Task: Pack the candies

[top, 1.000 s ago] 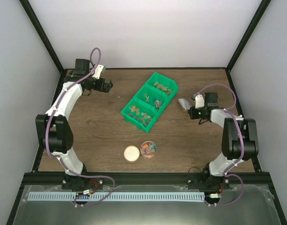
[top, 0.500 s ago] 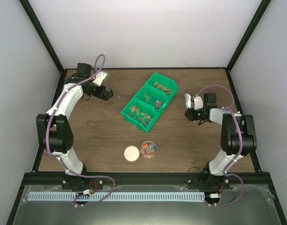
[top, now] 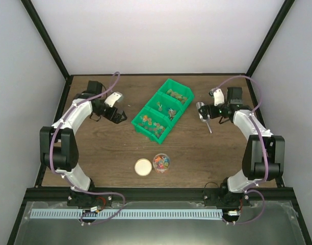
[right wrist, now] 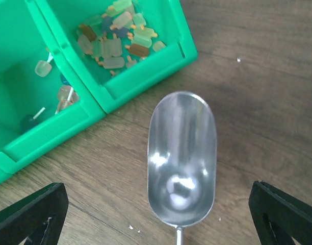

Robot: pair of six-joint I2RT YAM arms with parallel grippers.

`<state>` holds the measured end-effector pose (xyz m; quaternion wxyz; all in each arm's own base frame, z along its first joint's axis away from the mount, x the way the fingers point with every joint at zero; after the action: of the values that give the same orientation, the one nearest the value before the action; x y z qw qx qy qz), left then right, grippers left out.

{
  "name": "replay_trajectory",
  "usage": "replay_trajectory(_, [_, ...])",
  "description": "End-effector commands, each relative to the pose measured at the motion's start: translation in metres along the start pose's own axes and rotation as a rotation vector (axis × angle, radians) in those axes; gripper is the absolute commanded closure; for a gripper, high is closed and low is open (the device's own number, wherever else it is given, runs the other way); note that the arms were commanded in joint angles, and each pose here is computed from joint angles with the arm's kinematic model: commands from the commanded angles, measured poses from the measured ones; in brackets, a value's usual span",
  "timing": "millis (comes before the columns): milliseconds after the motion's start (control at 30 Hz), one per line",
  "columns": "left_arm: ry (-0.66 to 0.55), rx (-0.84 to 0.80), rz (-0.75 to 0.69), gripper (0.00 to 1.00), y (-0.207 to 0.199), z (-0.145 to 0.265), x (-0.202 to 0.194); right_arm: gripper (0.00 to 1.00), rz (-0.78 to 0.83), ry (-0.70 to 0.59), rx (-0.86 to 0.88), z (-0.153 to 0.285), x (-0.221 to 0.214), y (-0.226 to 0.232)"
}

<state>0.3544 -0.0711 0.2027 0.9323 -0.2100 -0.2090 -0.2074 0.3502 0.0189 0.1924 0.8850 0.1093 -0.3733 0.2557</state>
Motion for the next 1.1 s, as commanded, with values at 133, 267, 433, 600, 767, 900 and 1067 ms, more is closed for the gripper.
replay_trajectory(133, [-0.012, -0.031, -0.076, 0.00, -0.013, 0.018, -0.005, 0.00, 0.201, 0.039, 0.066, 0.002, 0.030, 0.010])
replay_trajectory(267, [-0.031, -0.034, -0.137, 0.00, -0.013, 0.022, 0.001, 0.00, 0.251, -0.067, 0.099, 0.023, 0.068, 0.011])
replay_trajectory(433, [-0.039, -0.061, -0.113, 0.00, -0.016, 0.029, 0.012, 0.01, 0.366, -0.123, 0.262, 0.036, 0.090, 0.055])
replay_trajectory(600, [-0.022, -0.049, -0.182, 0.00, -0.031, 0.036, -0.021, 0.01, 0.499, -0.138, 0.401, 0.040, 0.094, 0.113])
replay_trajectory(767, [-0.057, 0.016, -0.202, 0.00, -0.038, 0.042, -0.051, 0.08, 0.689, -0.126, 0.550, 0.036, 0.086, 0.195])
replay_trajectory(900, [-0.152, 0.068, -0.071, 0.00, -0.030, 0.054, -0.043, 0.18, 0.827, -0.046, 0.647, 0.018, 0.066, 0.250])
replay_trajectory(1067, [-0.343, 0.074, 0.166, 0.00, 0.007, 0.098, -0.039, 0.26, 0.954, 0.034, 0.728, -0.005, 0.041, 0.296])
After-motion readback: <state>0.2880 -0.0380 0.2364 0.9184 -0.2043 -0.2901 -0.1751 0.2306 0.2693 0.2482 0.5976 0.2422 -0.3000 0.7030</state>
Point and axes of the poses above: each gripper's point midway between its finger pads, its own z axis back along the fingers, its own y axis along the line the jaws close on, x = y × z, the point moved 9 cm from there along z, back along the fingers, and after that the axes turned 11 degrees about z, right-handed, at the moved point
